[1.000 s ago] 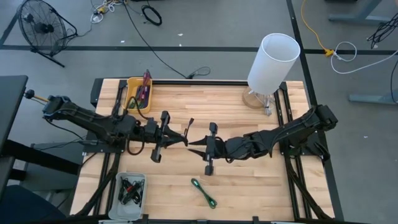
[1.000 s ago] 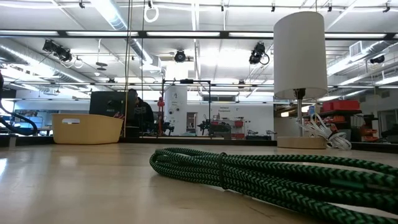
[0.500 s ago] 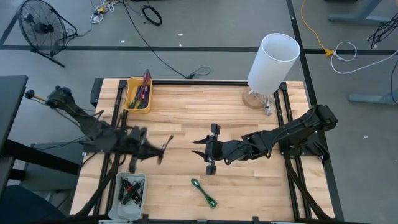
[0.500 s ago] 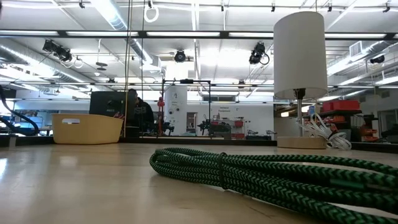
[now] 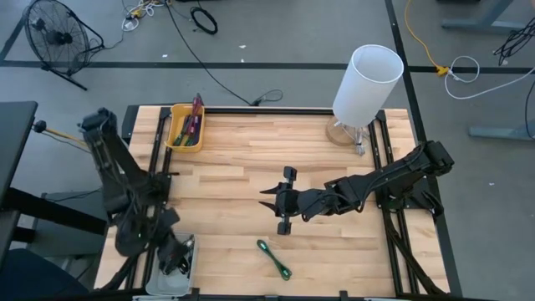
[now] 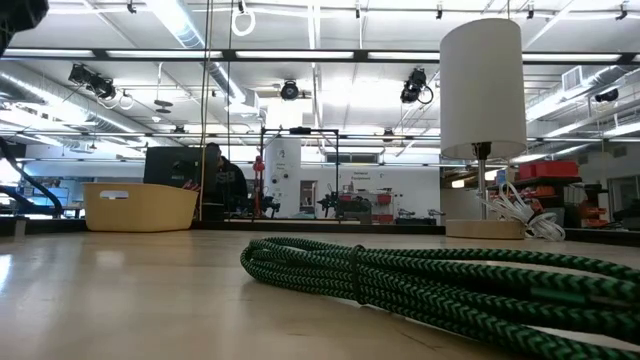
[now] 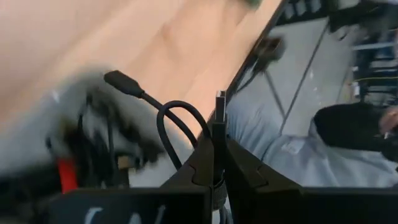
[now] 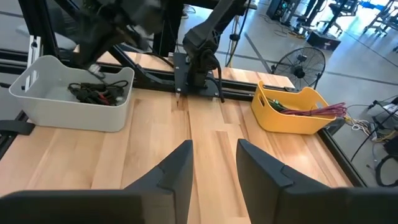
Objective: Pick & Place USB Port
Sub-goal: Put the black charger cable into the gray bin, then put the green charger cable into the yellow bin
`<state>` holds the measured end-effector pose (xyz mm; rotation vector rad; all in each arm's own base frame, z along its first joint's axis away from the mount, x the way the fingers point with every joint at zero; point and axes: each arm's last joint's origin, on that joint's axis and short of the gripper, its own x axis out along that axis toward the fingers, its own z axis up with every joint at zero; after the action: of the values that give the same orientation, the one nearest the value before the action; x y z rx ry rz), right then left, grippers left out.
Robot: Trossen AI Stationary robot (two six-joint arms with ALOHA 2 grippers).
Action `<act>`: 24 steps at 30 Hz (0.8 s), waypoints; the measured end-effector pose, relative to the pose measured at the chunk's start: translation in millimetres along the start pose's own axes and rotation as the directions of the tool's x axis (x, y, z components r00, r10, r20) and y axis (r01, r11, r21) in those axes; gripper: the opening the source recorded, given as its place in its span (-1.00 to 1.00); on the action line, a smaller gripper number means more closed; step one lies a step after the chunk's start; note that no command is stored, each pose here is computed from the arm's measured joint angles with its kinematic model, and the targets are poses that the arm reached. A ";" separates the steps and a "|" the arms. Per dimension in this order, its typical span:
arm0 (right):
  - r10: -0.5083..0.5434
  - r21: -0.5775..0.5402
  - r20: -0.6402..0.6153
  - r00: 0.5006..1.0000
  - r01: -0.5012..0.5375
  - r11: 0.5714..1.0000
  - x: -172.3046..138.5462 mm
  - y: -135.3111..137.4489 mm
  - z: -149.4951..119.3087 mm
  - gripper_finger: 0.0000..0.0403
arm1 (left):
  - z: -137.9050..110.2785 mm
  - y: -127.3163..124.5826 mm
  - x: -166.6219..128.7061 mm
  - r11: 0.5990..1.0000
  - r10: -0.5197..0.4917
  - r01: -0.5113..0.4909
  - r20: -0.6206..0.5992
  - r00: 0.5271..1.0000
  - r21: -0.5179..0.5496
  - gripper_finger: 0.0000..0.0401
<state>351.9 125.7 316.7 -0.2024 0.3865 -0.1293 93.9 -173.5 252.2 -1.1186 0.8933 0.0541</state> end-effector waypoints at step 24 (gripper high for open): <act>-0.019 -0.020 0.004 1.000 0.020 1.000 0.2 -0.9 0.5 -0.40 | -31.6 17.0 24.3 0.954 0.231 -0.264 -0.209 0.950 -0.145 -0.28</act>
<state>352.2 124.9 317.2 -0.2264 0.3824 -0.1442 83.6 -199.8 219.4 -1.1786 1.2172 0.2390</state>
